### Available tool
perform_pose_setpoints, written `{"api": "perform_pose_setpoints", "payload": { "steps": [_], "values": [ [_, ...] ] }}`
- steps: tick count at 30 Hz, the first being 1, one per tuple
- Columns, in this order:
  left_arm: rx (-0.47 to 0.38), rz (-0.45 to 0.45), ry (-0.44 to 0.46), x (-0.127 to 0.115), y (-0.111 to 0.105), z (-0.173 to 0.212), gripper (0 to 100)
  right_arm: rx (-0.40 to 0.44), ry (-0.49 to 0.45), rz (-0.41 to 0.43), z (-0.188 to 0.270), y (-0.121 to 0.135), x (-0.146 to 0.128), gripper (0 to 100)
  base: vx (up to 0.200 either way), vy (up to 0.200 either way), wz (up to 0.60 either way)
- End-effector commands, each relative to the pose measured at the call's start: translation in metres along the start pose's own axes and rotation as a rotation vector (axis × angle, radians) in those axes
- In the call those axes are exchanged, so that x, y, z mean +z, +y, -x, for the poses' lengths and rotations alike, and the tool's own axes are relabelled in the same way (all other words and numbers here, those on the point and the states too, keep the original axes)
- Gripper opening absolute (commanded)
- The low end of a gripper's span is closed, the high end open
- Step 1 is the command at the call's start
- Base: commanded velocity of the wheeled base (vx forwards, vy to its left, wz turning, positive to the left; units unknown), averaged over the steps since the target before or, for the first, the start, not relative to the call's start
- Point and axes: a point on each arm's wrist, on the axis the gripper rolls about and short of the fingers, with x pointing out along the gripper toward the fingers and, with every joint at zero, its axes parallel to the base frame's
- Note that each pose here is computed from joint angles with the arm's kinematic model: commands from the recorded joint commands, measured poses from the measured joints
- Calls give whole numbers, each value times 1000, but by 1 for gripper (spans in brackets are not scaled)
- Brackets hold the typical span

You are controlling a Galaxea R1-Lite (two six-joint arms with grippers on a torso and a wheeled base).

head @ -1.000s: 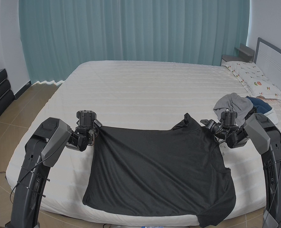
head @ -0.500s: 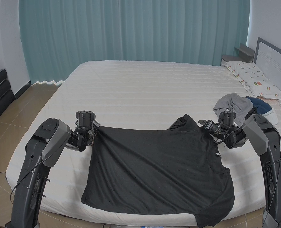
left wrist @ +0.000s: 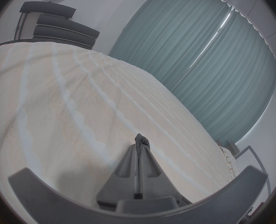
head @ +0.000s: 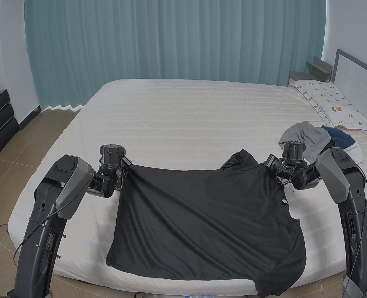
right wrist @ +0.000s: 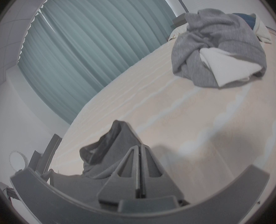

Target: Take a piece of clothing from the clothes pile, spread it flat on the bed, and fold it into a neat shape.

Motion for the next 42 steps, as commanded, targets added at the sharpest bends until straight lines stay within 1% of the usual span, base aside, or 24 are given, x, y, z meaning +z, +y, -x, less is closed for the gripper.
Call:
{"api": "perform_pose_setpoints", "payload": {
  "steps": [1,3,4,5,9,13,17,27,28,31,34,36,40,42],
  "values": [
    [-8,5,-10,-1,0,-5,0,6,-71,-1,-2,4,17,0,0,0,0],
    [-7,6,-11,-1,1,-5,0,8,-96,0,-4,6,21,0,0,0,0],
    [-8,6,-12,-2,2,-7,0,12,-130,0,-5,8,29,0,0,0,0],
    [-7,6,-13,-3,2,-8,0,10,-145,0,-6,9,32,0,0,0,0],
    [-10,0,-12,-5,2,-10,0,11,-185,0,-10,10,36,0,0,0,0],
    [-11,-15,-11,-8,3,-11,0,8,-193,0,-14,7,33,0,0,0,0],
    [-23,-18,-19,-10,2,-14,0,-37,-201,-1,-22,-3,21,0,0,0,0],
    [-22,-29,-14,-13,2,-16,0,-51,-190,-5,-26,-9,13,0,0,0,0],
    [-23,-31,-13,-14,1,-15,100,-52,-189,-5,-26,-9,13,100,0,0,0],
    [-21,-32,-11,-14,2,-15,100,-54,-187,-5,-26,-10,11,100,0,0,0],
    [-19,-37,-5,-16,2,-15,100,-47,-181,-2,-28,-7,7,100,0,0,0],
    [-26,-39,-5,-18,0,-14,100,-40,-188,-1,-27,-4,10,100,0,0,0],
    [-28,-37,-9,-17,-1,-13,100,-41,-218,-8,-19,0,26,100,0,0,0],
    [-23,-34,-10,-16,-1,-12,100,-53,-216,-33,-9,1,33,100,0,0,0]
  ]
}}
